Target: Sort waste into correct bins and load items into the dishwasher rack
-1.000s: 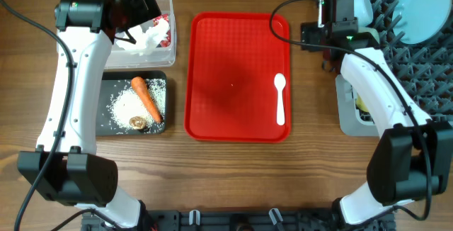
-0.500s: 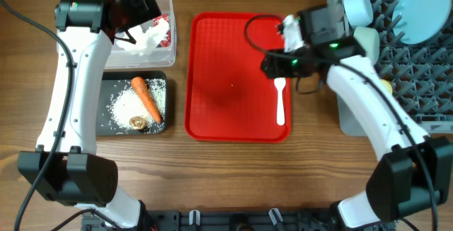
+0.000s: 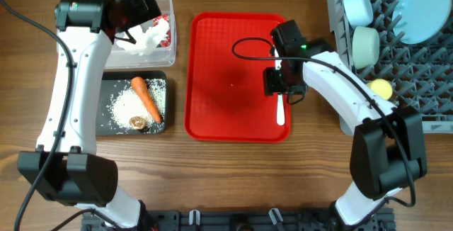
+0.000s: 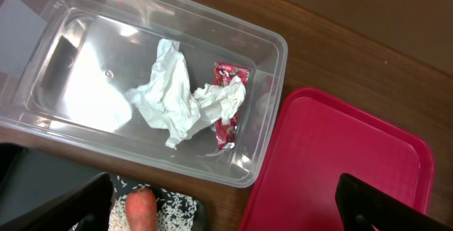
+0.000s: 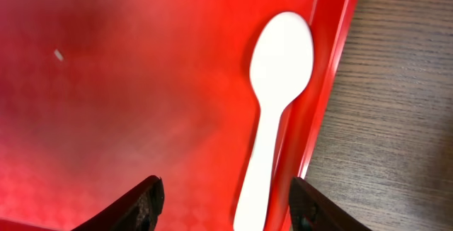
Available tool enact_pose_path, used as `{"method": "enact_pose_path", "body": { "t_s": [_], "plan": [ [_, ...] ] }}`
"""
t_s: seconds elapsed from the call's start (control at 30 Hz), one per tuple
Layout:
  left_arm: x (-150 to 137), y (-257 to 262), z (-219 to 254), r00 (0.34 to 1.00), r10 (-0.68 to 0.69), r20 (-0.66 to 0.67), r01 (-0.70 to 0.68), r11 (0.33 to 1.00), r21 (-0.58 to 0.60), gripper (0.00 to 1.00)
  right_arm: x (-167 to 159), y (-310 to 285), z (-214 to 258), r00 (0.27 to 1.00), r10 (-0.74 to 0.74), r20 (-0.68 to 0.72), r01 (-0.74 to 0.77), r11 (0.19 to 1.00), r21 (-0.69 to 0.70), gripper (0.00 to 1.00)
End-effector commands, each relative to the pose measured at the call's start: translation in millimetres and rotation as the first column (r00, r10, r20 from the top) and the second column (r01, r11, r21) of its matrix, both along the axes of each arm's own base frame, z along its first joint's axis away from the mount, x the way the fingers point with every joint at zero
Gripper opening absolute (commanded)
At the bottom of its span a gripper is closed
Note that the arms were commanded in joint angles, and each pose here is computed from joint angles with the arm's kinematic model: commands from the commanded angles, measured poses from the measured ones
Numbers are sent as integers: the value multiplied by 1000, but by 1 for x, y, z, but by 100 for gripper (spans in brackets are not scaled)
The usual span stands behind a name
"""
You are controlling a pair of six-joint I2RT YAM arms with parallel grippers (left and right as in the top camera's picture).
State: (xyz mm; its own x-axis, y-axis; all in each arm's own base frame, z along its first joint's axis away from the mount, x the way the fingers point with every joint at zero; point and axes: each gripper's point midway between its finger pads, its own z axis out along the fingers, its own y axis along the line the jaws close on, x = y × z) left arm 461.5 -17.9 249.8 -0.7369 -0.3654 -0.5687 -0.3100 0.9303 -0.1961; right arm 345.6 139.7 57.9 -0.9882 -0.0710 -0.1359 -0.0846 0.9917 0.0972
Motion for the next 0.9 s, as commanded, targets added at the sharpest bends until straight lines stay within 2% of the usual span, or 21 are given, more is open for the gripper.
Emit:
{"method": "enact_pose_path", "body": {
  "t_s": [0.0,0.17,0.57,0.87],
  "plan": [
    [1,3,-2,1000,21,-1,-21,1000,-2,100,-3,-8,-15,999,-37,-13,36,999,-35,58],
    [1,3,-1,1000,21,-1,-21,1000,-2,100,-9,-7,-29,999,-35,-16,35,999,-33,52],
    [1,3,-2,1000,21,-1,-21,1000,-2,100,-23,-13,-56,998,-57,-26,56,998,-37,49],
    [1,3,-2,1000,21,-1,-21,1000,-2,100,-51,-21,-75,993,-58,-101,53,997,-55,42]
  ]
}}
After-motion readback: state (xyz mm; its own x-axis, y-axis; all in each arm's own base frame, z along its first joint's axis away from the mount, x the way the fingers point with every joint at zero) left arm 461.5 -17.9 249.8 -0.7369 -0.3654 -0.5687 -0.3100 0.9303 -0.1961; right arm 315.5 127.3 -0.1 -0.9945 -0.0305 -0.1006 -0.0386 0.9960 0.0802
